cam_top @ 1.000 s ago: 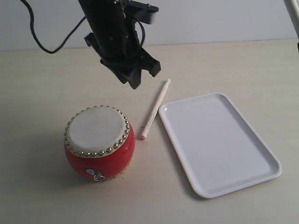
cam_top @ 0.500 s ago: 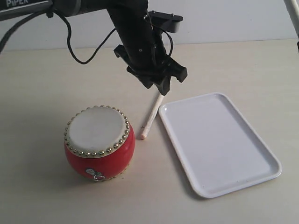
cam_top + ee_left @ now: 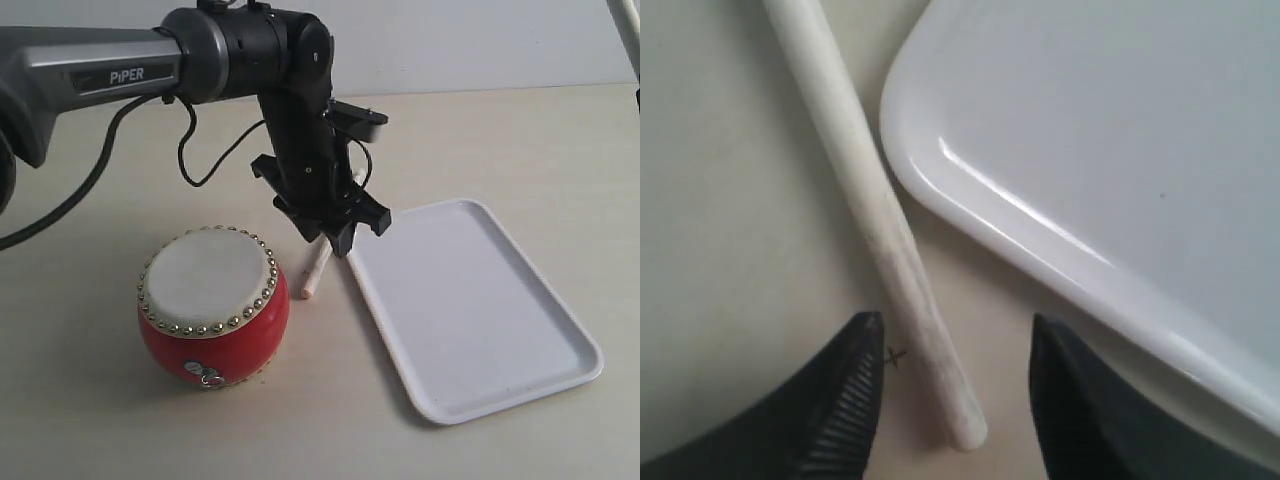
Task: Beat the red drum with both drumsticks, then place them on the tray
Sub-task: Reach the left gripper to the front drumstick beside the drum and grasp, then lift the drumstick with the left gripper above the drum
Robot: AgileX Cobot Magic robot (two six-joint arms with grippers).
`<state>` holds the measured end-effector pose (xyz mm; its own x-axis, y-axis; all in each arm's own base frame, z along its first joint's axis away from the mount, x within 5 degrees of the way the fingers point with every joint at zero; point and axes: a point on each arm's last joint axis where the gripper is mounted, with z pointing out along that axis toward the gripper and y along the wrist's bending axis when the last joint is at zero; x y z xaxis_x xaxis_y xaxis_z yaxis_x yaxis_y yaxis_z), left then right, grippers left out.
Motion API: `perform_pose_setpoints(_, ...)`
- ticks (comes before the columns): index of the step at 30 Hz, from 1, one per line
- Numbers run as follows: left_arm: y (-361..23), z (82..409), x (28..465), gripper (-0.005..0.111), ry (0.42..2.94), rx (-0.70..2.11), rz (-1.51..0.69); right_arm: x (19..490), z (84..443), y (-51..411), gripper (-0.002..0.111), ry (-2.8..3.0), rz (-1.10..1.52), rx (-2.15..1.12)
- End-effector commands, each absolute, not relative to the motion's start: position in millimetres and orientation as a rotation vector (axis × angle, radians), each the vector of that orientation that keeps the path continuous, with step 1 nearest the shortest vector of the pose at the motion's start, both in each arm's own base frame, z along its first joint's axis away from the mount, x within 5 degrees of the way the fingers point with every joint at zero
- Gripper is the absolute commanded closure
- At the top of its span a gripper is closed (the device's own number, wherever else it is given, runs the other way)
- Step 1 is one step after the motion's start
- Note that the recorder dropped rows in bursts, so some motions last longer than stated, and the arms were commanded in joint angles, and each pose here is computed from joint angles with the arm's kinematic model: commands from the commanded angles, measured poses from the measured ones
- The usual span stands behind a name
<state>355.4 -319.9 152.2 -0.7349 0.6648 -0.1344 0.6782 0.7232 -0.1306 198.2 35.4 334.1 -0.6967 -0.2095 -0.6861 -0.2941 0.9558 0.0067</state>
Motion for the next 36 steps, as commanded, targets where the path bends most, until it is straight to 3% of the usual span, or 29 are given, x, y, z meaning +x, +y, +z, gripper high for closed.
perform_pose_setpoints(1,-323,144,357,0.061,2.836,1.115,-0.257,197,336,35,0.108,2.342,0.148,-0.352)
perform_pose_setpoints(18,-322,118,360,0.061,2.870,1.128,-0.198,197,336,35,0.108,2.340,0.141,-0.361)
perform_pose_setpoints(32,-320,118,358,0.061,2.887,1.145,-0.181,198,336,35,0.108,2.337,0.141,-0.360)
perform_pose_setpoints(34,-319,118,358,0.065,2.896,1.145,-0.178,198,336,35,0.108,2.337,0.141,-0.360)
perform_pose_setpoints(36,-318,118,358,0.084,2.902,1.148,-0.175,198,336,35,0.108,2.337,0.141,-0.360)
